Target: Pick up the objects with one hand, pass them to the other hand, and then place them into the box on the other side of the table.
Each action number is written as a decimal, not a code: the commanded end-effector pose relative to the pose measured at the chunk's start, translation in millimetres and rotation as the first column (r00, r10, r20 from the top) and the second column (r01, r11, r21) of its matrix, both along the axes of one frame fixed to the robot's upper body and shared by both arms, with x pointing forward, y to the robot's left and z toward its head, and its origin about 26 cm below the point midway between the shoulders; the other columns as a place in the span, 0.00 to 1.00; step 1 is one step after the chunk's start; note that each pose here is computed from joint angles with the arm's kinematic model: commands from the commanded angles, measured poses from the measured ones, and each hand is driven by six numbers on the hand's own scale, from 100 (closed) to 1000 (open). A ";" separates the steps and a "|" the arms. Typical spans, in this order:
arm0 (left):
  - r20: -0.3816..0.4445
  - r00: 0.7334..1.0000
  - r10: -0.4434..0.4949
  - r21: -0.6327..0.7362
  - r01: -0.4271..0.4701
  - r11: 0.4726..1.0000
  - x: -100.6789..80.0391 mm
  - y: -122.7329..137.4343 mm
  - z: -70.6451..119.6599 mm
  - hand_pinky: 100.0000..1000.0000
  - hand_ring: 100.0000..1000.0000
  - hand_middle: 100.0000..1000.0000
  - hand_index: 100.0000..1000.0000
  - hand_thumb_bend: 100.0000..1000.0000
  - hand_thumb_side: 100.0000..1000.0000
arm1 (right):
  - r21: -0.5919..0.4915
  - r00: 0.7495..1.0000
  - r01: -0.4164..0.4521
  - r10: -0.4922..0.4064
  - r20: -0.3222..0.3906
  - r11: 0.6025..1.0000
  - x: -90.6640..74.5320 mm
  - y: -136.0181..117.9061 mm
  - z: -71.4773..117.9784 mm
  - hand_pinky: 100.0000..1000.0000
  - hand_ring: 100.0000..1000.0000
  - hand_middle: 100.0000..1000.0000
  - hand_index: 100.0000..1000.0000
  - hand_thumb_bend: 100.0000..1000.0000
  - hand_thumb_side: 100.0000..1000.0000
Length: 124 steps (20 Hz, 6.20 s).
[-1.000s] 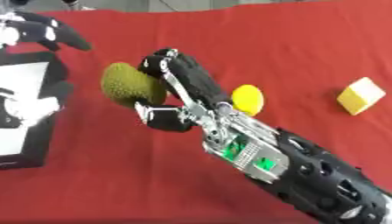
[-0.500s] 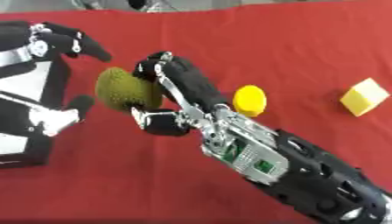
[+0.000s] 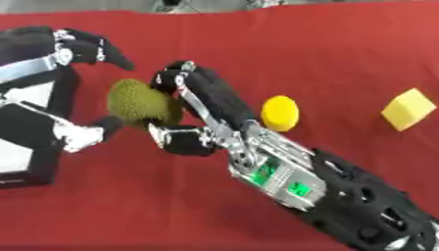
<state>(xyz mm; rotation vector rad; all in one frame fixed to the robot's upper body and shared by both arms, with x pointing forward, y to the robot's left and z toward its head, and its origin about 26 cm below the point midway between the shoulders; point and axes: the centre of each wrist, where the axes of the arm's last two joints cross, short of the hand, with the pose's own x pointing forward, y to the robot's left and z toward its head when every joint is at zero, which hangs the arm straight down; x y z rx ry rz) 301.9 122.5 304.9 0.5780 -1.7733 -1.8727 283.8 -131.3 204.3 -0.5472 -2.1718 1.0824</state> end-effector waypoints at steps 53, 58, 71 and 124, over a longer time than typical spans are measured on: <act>-0.105 0.994 -0.024 -0.161 0.006 0.987 16.5 -2.8 -14.1 0.60 0.47 0.31 0.29 0.00 0.12 | -0.060 0.997 -0.057 0.054 -0.047 0.997 -4.3 -6.8 -3.1 0.78 0.80 0.77 0.89 0.00 0.68; -0.072 0.996 0.046 -0.092 -0.052 0.994 32.2 3.4 -23.6 0.59 0.46 0.30 0.29 0.00 0.07 | -0.076 0.997 -0.065 0.062 -0.039 0.995 -3.8 -8.5 -3.5 0.79 0.83 0.80 0.94 0.00 0.75; -0.043 0.983 0.176 -0.093 -0.180 0.979 44.1 48.3 -29.5 0.58 0.46 0.32 0.32 0.00 0.04 | -0.076 0.999 -0.027 0.025 -0.038 0.997 -3.4 -13.7 -6.4 0.79 0.83 0.80 0.94 0.00 0.76; -0.081 0.633 0.770 -0.240 -0.762 0.602 86.6 205.9 -68.8 0.86 0.80 0.70 0.82 0.21 0.43 | 0.126 0.997 0.058 -0.063 0.035 0.990 5.2 -43.7 -0.8 0.77 0.80 0.76 0.86 0.00 0.38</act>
